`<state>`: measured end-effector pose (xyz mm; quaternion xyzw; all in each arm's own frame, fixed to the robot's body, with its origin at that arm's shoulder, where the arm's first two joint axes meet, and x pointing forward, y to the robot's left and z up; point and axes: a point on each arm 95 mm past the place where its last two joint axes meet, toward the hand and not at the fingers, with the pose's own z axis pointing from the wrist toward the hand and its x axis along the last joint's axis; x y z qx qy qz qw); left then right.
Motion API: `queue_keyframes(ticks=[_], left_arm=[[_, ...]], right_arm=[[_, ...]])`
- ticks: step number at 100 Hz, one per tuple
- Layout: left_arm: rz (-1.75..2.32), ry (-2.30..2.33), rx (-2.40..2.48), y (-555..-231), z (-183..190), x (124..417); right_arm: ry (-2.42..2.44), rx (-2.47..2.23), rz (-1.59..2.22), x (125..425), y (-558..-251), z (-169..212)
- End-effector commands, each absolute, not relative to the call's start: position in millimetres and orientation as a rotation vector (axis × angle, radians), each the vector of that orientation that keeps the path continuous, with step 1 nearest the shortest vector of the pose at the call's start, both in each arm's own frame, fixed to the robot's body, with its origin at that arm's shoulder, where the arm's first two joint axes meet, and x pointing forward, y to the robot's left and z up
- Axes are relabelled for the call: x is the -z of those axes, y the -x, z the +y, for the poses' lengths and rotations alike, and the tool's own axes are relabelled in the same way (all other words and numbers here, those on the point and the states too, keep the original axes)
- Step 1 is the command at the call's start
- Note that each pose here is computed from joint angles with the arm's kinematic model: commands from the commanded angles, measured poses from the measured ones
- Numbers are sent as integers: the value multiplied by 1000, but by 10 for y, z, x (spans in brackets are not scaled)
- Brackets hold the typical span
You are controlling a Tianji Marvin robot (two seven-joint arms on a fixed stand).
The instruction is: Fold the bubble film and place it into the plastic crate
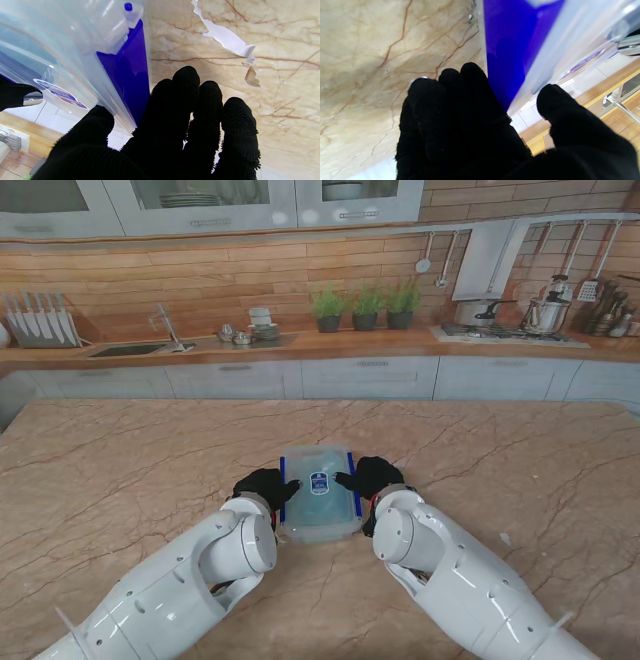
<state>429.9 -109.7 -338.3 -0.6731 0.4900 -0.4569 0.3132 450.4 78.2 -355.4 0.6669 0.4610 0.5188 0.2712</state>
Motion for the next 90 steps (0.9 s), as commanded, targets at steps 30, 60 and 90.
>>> queue_keyframes(ticks=[30, 60, 90], left_arm=[[1225, 1839, 1240, -4122, -1055, 3458], [1128, 1843, 1278, -4123, -931, 3434], [1058, 1775, 1393, -4008, -698, 3376]], right_arm=[[-1832, -1365, 1188, 3519, -4393, 786], [-1873, -1330, 1128, 3496, -4372, 621], [-1826, -1338, 1111, 3439, -4289, 520]])
